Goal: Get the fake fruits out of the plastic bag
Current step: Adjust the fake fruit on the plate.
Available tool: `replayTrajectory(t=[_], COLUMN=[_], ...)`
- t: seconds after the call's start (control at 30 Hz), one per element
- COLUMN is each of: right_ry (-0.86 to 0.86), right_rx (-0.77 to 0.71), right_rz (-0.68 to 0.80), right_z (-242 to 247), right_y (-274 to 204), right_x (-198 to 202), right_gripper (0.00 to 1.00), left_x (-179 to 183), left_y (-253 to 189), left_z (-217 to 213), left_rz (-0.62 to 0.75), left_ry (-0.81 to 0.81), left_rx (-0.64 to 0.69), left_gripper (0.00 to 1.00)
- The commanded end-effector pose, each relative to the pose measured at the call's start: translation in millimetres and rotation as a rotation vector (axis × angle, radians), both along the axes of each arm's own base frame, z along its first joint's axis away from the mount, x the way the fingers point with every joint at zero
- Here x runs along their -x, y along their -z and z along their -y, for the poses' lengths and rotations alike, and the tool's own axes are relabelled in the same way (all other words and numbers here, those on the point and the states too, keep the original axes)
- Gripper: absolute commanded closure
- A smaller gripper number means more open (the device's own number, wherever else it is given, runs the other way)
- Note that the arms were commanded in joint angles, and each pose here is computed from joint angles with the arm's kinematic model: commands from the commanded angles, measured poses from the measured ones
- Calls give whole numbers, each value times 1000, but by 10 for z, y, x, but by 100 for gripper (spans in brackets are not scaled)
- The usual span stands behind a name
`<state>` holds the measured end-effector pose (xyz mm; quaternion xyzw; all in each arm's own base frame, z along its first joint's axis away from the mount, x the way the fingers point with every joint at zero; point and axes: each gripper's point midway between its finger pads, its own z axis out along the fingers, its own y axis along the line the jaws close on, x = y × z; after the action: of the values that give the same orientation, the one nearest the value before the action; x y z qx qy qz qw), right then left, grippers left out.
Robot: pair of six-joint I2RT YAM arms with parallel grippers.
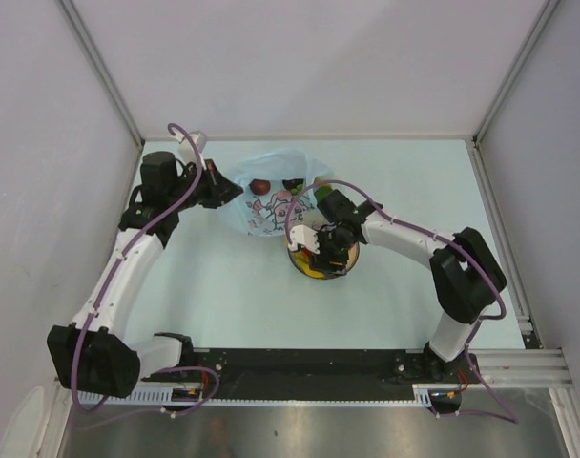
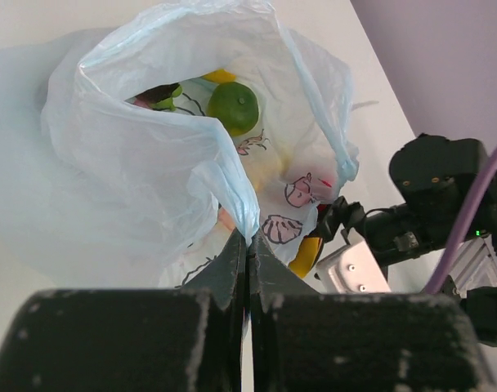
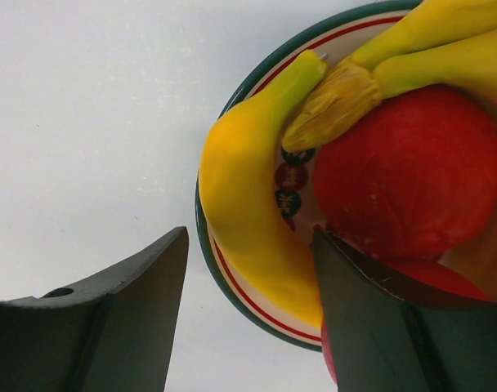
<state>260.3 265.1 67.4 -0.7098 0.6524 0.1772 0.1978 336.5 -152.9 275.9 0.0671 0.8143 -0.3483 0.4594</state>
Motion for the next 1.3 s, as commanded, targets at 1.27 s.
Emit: replayTrajectory(t=[1.27], right_ry=[390], right_rx=[-87], right_rz=[-227], right_z=[-428], right_y=[-188], right_x=[3], right_gripper=[75], left_x=[43], left_y=[-132], left_z=[-20], left_rz=[56], left_ry=[-5], left_rx=[20], left_gripper=[100])
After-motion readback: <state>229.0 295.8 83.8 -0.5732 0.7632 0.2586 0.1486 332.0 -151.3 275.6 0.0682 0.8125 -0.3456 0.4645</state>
